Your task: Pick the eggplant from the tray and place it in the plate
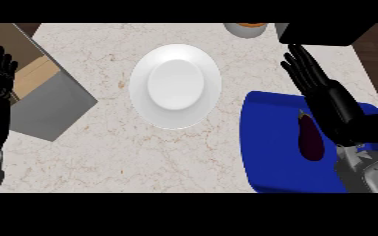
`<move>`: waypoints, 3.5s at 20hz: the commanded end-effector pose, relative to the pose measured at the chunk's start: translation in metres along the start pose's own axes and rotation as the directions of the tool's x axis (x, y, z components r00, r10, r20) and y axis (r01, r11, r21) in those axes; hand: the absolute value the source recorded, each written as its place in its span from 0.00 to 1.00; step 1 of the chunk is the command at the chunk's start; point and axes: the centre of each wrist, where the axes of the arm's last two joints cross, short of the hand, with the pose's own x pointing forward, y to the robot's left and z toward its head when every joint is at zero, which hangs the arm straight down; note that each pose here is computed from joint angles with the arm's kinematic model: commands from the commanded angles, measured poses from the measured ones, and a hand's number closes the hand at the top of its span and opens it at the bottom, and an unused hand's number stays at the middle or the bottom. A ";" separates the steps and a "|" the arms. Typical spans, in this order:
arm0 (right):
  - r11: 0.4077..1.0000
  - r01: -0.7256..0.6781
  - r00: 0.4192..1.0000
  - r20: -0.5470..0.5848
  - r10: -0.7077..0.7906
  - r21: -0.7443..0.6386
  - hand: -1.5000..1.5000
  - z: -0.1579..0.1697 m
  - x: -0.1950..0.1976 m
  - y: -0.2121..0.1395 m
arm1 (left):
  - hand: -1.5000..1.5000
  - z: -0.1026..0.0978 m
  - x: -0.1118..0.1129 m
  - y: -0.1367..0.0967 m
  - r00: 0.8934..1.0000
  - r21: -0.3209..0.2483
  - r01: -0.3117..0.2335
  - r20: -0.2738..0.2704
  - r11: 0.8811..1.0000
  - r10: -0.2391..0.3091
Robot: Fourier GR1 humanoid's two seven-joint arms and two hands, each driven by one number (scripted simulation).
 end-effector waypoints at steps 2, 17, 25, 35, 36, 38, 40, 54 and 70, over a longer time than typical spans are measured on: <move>0.985 0.090 0.989 -0.102 -0.106 -0.145 1.00 -0.025 -0.008 -0.013 | 0.50 0.022 -0.016 -0.024 0.994 -0.056 -0.066 -0.086 0.996 0.061; 0.669 -0.309 0.946 -0.288 0.147 -0.676 0.00 0.003 -0.108 0.002 | 0.50 0.064 -0.047 -0.056 0.950 -0.235 -0.201 -0.284 0.951 0.131; 0.584 -0.510 0.850 -0.474 0.229 -0.632 0.00 0.027 -0.108 -0.017 | 0.50 0.066 -0.044 -0.044 0.947 -0.228 -0.194 -0.297 0.954 0.122; 0.705 -0.683 0.530 -0.795 0.295 -0.193 0.00 0.039 -0.086 -0.057 | 0.50 0.075 -0.043 -0.047 0.946 -0.231 -0.195 -0.301 0.953 0.120; 0.718 -0.666 0.535 -0.802 0.267 -0.205 0.00 0.030 -0.081 -0.045 | 0.50 0.070 -0.045 -0.039 0.946 -0.236 -0.194 -0.301 0.952 0.119; 0.745 -0.644 0.519 -0.814 0.261 -0.172 0.00 0.020 -0.067 -0.034 | 0.50 0.071 -0.050 -0.042 0.942 -0.229 -0.198 -0.312 0.953 0.121; 0.747 -0.649 0.471 -0.846 0.251 -0.140 0.00 0.020 -0.053 -0.057 | 0.50 0.073 -0.050 -0.042 0.942 -0.231 -0.205 -0.309 0.951 0.128; 0.780 -0.625 0.282 -0.923 0.260 0.029 0.00 0.019 -0.067 -0.030 | 0.50 0.067 -0.052 -0.057 0.947 -0.240 -0.202 -0.295 0.949 0.127; 0.778 -0.626 0.227 -0.941 0.252 0.057 0.00 0.016 -0.106 -0.050 | 0.50 0.074 -0.058 -0.045 0.945 -0.248 -0.215 -0.298 0.945 0.137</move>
